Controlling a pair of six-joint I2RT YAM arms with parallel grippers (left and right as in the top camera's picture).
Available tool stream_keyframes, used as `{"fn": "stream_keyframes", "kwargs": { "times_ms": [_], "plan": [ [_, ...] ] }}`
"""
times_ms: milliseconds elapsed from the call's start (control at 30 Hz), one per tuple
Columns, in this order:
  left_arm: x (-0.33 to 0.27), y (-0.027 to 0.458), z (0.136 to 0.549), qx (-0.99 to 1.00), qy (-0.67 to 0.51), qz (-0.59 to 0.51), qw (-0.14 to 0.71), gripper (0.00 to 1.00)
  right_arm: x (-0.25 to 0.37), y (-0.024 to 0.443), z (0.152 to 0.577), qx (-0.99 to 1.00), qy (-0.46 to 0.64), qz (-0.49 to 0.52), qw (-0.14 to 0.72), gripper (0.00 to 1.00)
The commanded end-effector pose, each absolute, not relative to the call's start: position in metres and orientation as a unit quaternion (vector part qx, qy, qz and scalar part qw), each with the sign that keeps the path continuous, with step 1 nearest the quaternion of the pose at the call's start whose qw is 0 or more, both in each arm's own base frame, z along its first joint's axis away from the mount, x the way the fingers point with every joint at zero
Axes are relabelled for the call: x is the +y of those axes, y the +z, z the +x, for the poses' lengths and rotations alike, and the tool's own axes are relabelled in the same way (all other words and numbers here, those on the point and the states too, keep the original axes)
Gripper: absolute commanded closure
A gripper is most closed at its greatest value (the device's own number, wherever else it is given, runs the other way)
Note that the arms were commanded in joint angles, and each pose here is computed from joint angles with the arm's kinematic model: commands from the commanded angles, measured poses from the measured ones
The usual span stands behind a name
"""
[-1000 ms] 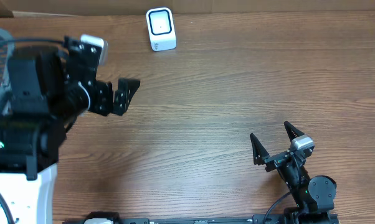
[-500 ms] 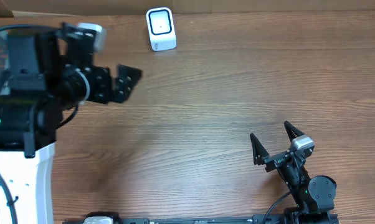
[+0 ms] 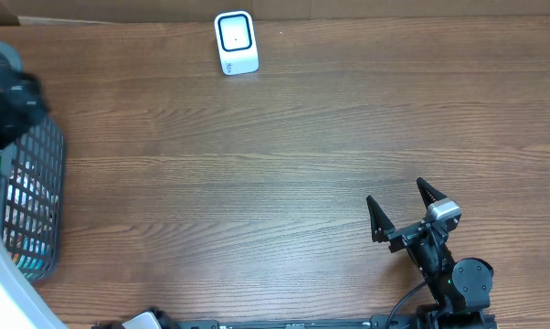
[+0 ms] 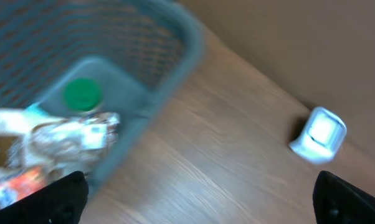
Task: Scan the item barcode
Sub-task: 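Move the left gripper over the grey basket toward the green-lidded jar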
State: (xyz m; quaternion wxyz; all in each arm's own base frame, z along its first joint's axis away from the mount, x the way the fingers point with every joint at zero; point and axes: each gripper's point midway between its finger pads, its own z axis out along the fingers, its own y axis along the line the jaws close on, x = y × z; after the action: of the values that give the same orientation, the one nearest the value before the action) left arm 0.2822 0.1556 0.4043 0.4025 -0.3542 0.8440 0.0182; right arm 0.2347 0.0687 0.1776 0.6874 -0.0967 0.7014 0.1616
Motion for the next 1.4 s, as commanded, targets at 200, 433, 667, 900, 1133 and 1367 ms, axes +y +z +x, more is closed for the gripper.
{"fn": "stream_keyframes", "kwargs": {
  "times_ms": [200, 433, 667, 900, 1133, 1367],
  "plan": [
    [0.238, 0.375, 0.235, 0.772, 0.07, -0.534, 0.338, 0.03, 0.07, 0.176, 0.234, 0.7, 0.164, -0.097, 0.689, 0.0],
    [0.265, 0.326, 0.218, 0.758, 0.086, -0.591, 0.264, 0.06, 0.07, 0.176, 0.234, 0.7, 0.164, -0.097, 0.689, 0.0],
    [0.291, 0.27, 0.214, 0.754, 0.131, -0.605, 0.22, 0.08, 0.07, 0.176, 0.234, 0.7, 0.164, -0.097, 0.689, 0.0],
    [0.308, 0.229, 0.228, 0.794, 0.143, -0.559, 0.193, 0.09, 0.07, 0.176, 0.234, 0.7, 0.164, -0.097, 0.689, 0.0],
    [0.317, 0.219, 0.264, 0.843, 0.113, -0.475, 0.227, 0.07, 0.07, 0.176, 0.234, 0.7, 0.164, -0.097, 0.689, 0.0],
    [0.324, 0.23, 0.295, 0.855, 0.106, -0.42, 0.285, 0.06, 0.07, 0.176, 0.234, 0.7, 0.164, -0.097, 0.689, 0.0]
  ]
}}
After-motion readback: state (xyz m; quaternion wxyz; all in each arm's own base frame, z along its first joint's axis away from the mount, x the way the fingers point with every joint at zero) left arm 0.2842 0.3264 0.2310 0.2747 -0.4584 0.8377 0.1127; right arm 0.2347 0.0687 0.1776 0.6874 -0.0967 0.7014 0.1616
